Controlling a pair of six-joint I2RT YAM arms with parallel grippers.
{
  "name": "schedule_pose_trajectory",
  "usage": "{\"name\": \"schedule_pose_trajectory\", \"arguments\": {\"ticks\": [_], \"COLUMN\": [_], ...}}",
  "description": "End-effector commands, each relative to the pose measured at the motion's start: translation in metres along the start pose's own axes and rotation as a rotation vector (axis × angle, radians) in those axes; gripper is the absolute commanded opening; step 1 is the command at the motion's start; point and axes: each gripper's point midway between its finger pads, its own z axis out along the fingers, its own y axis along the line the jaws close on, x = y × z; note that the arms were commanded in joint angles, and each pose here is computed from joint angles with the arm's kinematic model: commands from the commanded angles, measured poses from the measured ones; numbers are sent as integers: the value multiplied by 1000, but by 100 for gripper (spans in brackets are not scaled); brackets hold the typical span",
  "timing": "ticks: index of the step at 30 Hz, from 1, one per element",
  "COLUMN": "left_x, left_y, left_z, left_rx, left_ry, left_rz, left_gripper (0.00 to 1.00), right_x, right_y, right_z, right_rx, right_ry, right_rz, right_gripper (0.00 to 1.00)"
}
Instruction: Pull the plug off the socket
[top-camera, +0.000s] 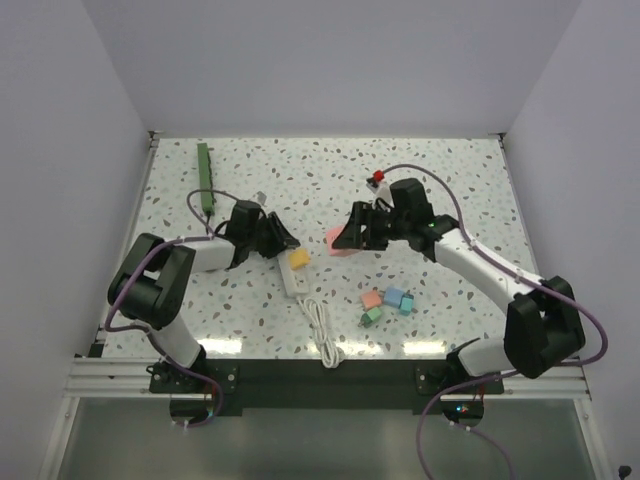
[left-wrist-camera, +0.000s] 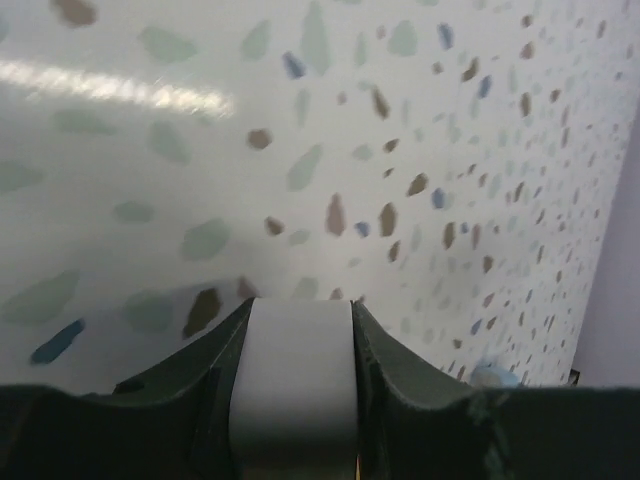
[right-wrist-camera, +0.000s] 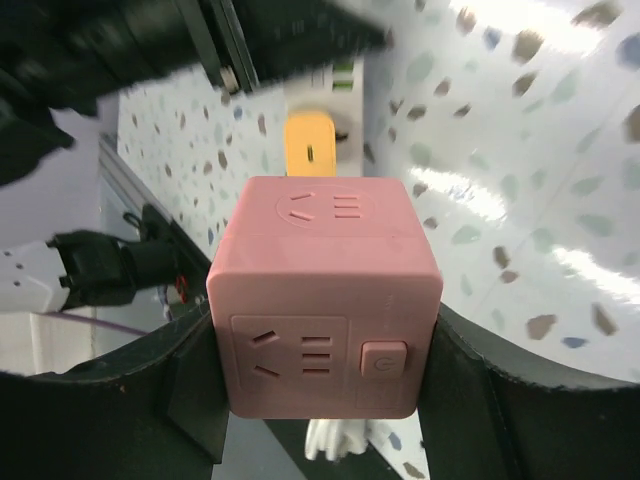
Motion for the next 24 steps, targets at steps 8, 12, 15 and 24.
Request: {"name": "schedule_pose_trajectory", "arguments": {"ticks": [8, 12, 15, 24], "left_x": [-7, -21, -25, -14], "left_y": [-6, -22, -30, -43], "left_z": [-8, -14, -17, -23], "left_rx": [12, 37, 54, 138], "left_ry": [29, 9, 7, 67], "left_rz": [77, 113, 142, 218], "left_gripper": [0, 0, 0, 0], "right_x": [-15, -25, -13, 17], "right_y": [1, -30, -67, -143], "right_z": [2, -7, -23, -72], "right_rx": [-15, 208, 427, 900], "right_ry": [-61, -72, -41, -12], "right_rz": [-29, -31, 5, 80], "right_gripper": [0, 0, 0, 0]}}
